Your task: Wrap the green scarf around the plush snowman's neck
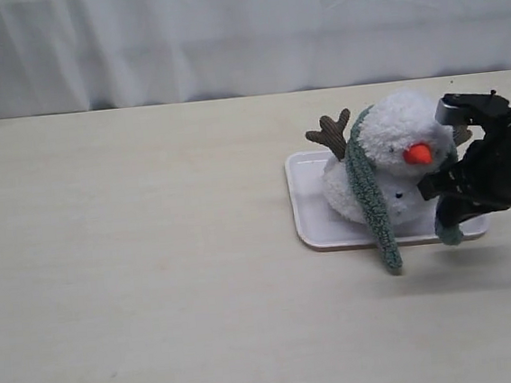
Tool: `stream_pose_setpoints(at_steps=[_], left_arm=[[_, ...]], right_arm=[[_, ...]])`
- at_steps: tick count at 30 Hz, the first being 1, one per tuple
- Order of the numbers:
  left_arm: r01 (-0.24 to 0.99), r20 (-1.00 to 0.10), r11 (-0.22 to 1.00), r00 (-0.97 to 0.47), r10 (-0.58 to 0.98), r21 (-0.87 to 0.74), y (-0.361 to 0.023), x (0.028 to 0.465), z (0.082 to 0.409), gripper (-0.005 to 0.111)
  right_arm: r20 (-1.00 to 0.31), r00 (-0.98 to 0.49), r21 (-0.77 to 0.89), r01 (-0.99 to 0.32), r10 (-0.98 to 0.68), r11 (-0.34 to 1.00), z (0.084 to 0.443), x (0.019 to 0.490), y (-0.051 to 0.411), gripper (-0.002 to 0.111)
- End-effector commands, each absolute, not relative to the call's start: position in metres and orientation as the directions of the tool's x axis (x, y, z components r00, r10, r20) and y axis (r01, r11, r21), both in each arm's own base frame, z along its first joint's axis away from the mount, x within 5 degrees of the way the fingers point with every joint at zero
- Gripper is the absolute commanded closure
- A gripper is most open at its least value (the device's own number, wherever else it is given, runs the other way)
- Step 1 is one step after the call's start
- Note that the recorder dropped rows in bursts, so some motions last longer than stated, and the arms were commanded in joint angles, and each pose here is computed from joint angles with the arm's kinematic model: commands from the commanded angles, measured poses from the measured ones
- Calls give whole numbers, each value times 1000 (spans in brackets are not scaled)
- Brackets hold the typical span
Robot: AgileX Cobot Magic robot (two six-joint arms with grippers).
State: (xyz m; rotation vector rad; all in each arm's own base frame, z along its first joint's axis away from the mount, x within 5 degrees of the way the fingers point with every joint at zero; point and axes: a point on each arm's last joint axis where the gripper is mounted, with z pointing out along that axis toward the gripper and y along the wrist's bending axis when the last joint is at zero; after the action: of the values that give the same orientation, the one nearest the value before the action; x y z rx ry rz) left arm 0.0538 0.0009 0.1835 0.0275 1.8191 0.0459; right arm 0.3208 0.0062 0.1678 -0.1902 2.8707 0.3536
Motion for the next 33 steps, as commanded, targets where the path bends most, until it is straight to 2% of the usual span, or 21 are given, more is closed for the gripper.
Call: stream_pose_setpoints(at_steps=[1, 8, 16, 20, 24, 27, 33], left_arm=[[2, -972, 999, -234, 37, 37, 0, 54, 184, 107], [2, -972, 999, -234, 37, 37, 0, 54, 184, 107], [2, -972, 999, -234, 37, 37, 0, 54, 184, 107], [2, -972, 999, -234, 37, 37, 0, 54, 184, 107], [2, -972, 999, -234, 37, 37, 0, 54, 184, 107], [2, -972, 999, -234, 37, 37, 0, 54, 184, 107], [2, -972, 999, -234, 37, 37, 0, 54, 184, 107]], right_arm=[[-175, -980, 248, -134, -92, 959, 151, 319, 7, 104], [-191, -972, 349, -198, -137, 916, 156, 318, 17, 104], [-172, -976, 339, -186, -134, 922, 141, 315, 16, 103], [-176, -975, 336, -185, -132, 924, 139, 317, 16, 91], [-220, -966, 325, -201, -133, 924, 152, 321, 16, 68], [-237, -963, 331, -208, -132, 921, 166, 318, 17, 55], [-210, -965, 244, -206, -156, 948, 188, 306, 9, 47]])
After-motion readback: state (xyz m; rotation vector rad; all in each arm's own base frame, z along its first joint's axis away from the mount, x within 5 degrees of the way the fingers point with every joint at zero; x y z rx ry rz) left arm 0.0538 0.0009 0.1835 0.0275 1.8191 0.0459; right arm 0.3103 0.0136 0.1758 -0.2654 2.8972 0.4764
